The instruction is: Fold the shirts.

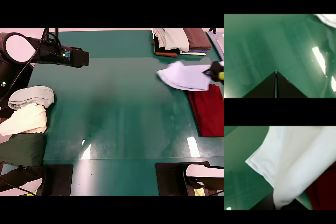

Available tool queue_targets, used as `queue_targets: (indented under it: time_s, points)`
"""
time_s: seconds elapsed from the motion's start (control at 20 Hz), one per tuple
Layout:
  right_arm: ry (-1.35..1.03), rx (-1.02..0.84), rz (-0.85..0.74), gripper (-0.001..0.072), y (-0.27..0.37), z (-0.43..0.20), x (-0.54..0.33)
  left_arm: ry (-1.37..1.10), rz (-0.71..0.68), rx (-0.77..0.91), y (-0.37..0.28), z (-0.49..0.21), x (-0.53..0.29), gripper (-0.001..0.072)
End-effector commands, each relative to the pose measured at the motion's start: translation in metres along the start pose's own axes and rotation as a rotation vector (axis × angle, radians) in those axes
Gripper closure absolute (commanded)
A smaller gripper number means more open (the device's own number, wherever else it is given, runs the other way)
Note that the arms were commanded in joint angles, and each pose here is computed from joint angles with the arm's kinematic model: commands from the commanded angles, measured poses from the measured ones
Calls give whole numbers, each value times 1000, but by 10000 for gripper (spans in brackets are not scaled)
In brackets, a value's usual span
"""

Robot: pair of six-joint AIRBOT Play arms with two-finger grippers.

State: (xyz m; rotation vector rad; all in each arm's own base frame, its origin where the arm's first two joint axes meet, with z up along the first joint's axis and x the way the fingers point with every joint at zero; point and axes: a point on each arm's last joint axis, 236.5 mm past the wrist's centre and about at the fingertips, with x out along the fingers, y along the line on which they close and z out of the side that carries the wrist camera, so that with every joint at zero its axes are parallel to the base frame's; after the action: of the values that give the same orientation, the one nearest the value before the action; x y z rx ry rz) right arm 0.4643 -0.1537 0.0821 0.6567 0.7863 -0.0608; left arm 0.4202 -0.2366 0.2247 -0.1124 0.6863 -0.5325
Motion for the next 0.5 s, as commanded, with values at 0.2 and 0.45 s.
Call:
queue_targets:
  time_s: [0.2,0.45]
  points:
    - [-189,-14,-42,694,-16,75,-63,-7,-6,-7,-2,1,0,684]
    - [-207,-77,-21,694,12,93,-91,-3,-6,-6,-3,0,0,684]
